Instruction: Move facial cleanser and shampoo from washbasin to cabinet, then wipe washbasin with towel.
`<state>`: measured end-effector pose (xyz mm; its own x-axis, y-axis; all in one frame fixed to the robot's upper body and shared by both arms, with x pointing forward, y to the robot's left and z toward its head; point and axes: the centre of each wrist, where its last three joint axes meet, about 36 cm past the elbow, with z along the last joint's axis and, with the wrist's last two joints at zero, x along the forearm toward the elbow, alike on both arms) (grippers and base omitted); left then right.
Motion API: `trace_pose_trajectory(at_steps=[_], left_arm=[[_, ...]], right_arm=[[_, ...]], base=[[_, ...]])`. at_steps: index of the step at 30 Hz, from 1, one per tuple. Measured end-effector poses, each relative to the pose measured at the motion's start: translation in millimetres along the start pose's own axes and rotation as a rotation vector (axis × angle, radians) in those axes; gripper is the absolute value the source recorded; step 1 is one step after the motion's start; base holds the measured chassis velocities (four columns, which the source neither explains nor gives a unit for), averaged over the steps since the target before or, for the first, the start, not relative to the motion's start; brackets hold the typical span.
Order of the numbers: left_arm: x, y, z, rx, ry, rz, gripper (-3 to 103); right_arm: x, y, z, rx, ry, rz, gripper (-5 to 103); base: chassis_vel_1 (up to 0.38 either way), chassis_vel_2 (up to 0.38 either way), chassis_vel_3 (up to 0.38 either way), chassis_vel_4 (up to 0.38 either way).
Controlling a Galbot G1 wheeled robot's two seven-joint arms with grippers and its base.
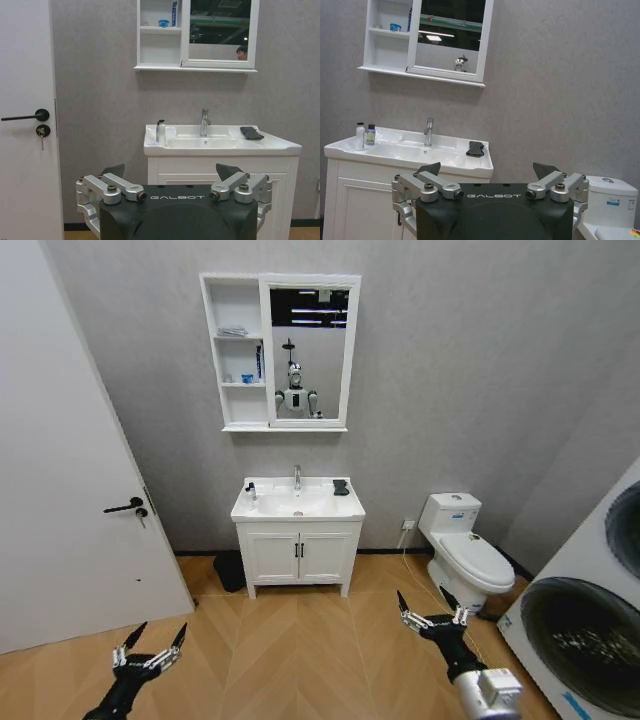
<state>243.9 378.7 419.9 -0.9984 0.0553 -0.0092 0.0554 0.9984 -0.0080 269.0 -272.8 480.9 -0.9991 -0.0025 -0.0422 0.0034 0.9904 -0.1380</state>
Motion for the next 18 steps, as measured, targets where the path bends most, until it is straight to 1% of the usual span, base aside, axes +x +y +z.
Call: trace_pose_trajectory(at_steps=[18], left_arm=[[-3,-3.0,-11,-0.006,-0.012,-0.007,100]], right_arm=[[-2,1,0,-0.002,0.005,0.004,100]], base=[[0.000,0.000,0.000,0.000]])
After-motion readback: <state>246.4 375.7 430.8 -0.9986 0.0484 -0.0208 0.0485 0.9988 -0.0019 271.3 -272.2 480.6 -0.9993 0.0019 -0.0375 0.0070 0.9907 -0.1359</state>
